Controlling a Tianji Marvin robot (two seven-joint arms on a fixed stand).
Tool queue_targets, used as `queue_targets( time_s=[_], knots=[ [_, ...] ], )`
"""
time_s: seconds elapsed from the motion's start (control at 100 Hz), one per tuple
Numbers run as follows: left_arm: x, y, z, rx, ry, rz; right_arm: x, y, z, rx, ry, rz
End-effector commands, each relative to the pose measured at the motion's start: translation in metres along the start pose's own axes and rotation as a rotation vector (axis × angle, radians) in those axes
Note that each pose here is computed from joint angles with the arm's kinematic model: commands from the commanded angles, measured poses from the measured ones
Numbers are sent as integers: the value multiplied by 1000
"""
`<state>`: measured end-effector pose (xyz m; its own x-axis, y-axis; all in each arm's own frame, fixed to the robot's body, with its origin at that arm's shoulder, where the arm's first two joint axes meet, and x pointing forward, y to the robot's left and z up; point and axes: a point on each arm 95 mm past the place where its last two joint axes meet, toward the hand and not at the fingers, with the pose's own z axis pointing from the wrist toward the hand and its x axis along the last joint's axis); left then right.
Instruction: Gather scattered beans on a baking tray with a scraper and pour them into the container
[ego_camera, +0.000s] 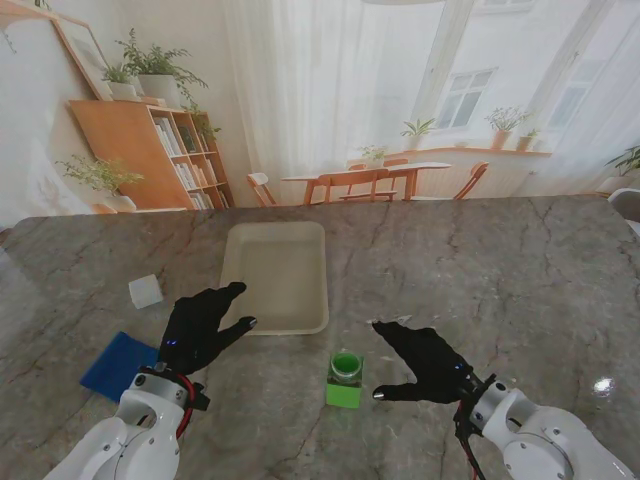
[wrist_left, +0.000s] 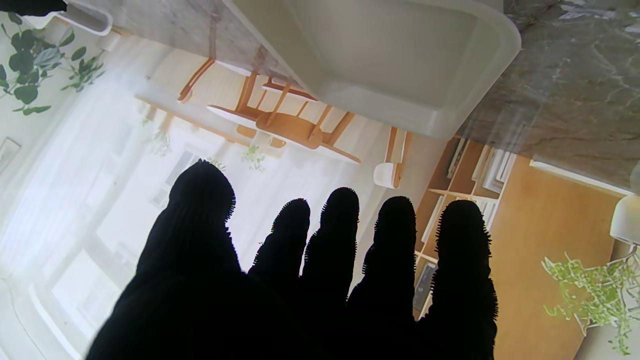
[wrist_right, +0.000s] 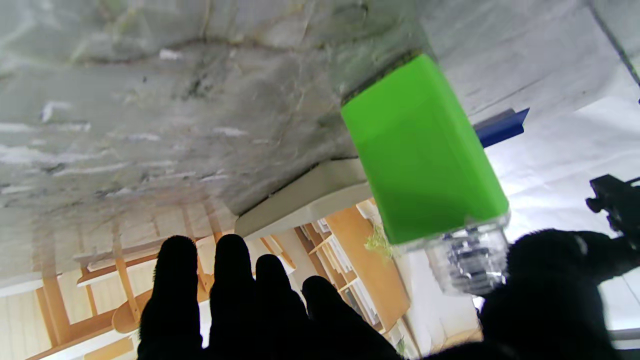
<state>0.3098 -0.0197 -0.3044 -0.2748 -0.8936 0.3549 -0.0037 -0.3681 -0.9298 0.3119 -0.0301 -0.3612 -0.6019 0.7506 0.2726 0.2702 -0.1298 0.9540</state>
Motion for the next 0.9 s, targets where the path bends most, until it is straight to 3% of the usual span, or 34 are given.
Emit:
queue_targets(
  time_s=[0.0, 0.31, 0.63, 0.89],
  knots=[
    [0, 5, -4, -9, -14, -8, 1, -10, 0, 35, 9, -11],
    [-5, 4, -6, 8, -41, -19, 10, -29, 13, 51, 41, 1],
    [-6, 3, -6, 8, -51, -14, 8, -35, 32, -4, 88, 78],
    [-8, 2, -7, 14, -58, -8, 7, -37, 41, -1, 129, 102]
  ],
)
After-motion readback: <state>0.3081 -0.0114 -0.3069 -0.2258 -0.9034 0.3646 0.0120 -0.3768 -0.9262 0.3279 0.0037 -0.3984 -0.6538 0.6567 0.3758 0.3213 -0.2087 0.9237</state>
